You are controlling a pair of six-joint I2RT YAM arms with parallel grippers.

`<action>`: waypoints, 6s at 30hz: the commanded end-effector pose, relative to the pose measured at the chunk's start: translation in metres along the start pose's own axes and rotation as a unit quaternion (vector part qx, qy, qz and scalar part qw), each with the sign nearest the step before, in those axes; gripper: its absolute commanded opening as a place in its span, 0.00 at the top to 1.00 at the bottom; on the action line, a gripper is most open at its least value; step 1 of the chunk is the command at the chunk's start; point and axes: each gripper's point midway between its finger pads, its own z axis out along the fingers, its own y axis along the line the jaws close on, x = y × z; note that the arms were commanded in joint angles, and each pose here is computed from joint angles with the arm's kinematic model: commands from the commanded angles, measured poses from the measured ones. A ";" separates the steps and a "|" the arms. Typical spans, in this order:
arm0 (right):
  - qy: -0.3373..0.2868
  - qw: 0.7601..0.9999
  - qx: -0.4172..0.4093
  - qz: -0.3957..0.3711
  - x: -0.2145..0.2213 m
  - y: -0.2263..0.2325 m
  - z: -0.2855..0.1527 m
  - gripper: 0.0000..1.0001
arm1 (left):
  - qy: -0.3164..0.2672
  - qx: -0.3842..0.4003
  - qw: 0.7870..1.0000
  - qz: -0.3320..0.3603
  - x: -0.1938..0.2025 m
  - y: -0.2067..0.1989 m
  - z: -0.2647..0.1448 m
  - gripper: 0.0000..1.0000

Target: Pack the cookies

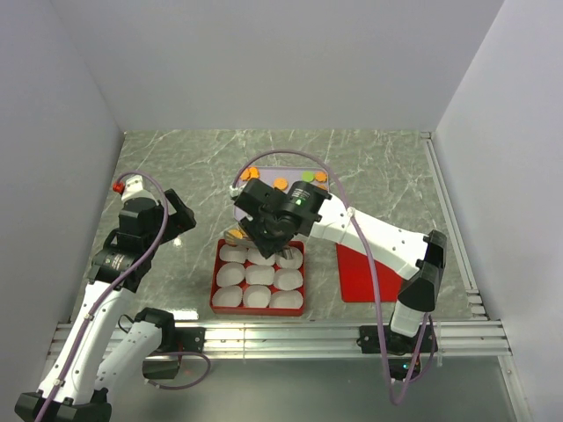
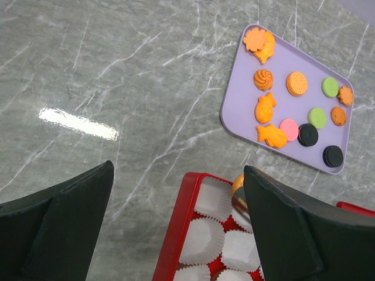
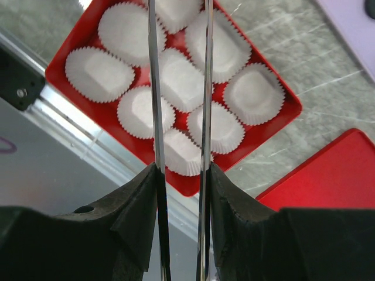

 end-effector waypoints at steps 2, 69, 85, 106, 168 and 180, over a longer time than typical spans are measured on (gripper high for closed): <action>-0.019 0.999 -0.017 -0.022 0.000 0.012 -0.013 0.64 | -0.016 0.006 1.000 -0.006 -0.006 -0.003 -0.002 0.01; 0.010 0.987 0.123 0.098 -0.056 -0.105 0.052 0.45 | -0.017 0.001 1.000 -0.008 -0.006 -0.001 -0.001 0.02; 0.039 0.986 0.114 0.117 -0.063 -0.110 0.089 0.48 | -0.014 0.003 1.000 -0.006 -0.005 -0.002 0.000 0.02; 0.006 0.985 0.112 0.133 -0.073 -0.112 0.052 0.71 | -0.008 0.018 1.000 0.001 -0.002 -0.007 0.001 0.02; -0.075 0.994 0.020 0.072 0.061 -0.037 -0.006 0.57 | -0.022 0.114 0.992 0.041 0.007 -0.036 -0.013 0.01; -0.070 0.996 0.013 0.062 0.060 -0.028 -0.006 0.52 | -0.027 0.114 0.992 0.042 0.005 -0.035 -0.014 0.01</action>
